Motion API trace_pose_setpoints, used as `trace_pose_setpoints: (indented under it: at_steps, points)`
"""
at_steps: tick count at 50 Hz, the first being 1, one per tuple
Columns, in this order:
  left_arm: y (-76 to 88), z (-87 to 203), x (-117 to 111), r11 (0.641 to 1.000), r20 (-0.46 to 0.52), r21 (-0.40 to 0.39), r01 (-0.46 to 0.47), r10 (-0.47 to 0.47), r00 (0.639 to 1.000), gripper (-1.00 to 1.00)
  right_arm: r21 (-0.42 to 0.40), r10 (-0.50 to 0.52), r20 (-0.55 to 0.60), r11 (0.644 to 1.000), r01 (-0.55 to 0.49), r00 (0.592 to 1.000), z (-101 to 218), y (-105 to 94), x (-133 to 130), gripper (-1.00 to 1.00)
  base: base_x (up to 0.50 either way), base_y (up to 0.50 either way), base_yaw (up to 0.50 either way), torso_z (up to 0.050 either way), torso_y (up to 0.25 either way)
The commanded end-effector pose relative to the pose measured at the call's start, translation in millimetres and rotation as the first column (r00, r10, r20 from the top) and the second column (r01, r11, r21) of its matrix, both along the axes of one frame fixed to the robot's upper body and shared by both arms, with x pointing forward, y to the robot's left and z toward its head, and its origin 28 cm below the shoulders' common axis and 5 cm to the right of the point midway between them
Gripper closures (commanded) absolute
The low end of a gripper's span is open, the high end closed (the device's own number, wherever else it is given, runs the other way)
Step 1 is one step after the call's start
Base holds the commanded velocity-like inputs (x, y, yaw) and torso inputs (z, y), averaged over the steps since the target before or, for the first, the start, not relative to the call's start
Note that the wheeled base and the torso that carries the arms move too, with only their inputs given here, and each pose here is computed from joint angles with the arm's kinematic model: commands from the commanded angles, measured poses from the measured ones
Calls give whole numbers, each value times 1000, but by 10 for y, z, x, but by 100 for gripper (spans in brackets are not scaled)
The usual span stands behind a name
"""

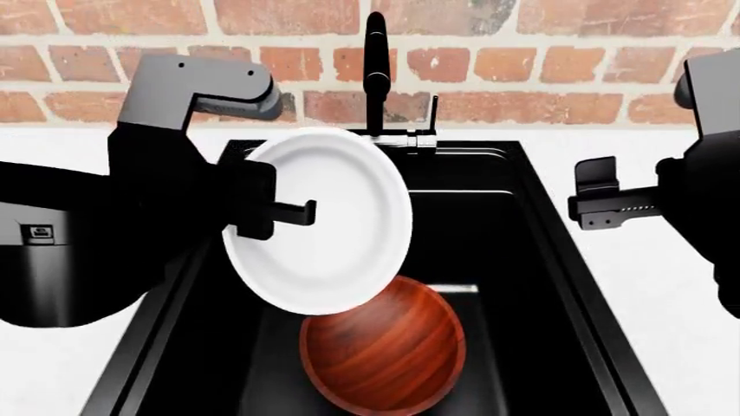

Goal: Stack the bowls in the sink.

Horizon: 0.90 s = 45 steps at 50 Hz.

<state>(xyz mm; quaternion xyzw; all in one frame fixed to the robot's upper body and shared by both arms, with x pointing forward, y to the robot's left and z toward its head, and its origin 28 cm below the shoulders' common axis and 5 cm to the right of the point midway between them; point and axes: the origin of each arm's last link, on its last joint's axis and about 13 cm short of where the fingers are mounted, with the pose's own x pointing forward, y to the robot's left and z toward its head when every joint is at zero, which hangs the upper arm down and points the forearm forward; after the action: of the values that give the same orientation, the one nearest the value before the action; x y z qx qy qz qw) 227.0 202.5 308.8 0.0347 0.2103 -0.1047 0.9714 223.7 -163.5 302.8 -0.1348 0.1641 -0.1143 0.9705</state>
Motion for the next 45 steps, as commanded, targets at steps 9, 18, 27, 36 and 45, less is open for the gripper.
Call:
trace_pose_setpoints:
  at_steps: [9,18,27,36,45]
  points:
    - [-14,-3,25,985,-33,-171,-13,8,999,100,-2,-4,-5,1000,4,1000,-28,2,15,-100,0,0,0,0,1]
    - [-62,-12,57,969,-84,-248,-4,-18,996,100,-1,-6,-8,1000,6,1000,-49,-5,22,-100,0,0,0,0,1]
    - [-110,-43,104,973,-153,-229,-7,-28,988,100,-1,-7,-15,1000,7,1000,-91,-11,36,-100,0,0,0,1,1]
    - [-130,-86,136,983,-209,-183,3,-41,977,100,-2,-7,-18,1000,7,1000,-102,-1,38,-100,0,0,0,0,1]
    - [-176,-113,203,987,-238,-161,22,-61,969,100,-3,-6,-20,1000,6,1000,-110,2,34,-100,0,0,0,0,1]
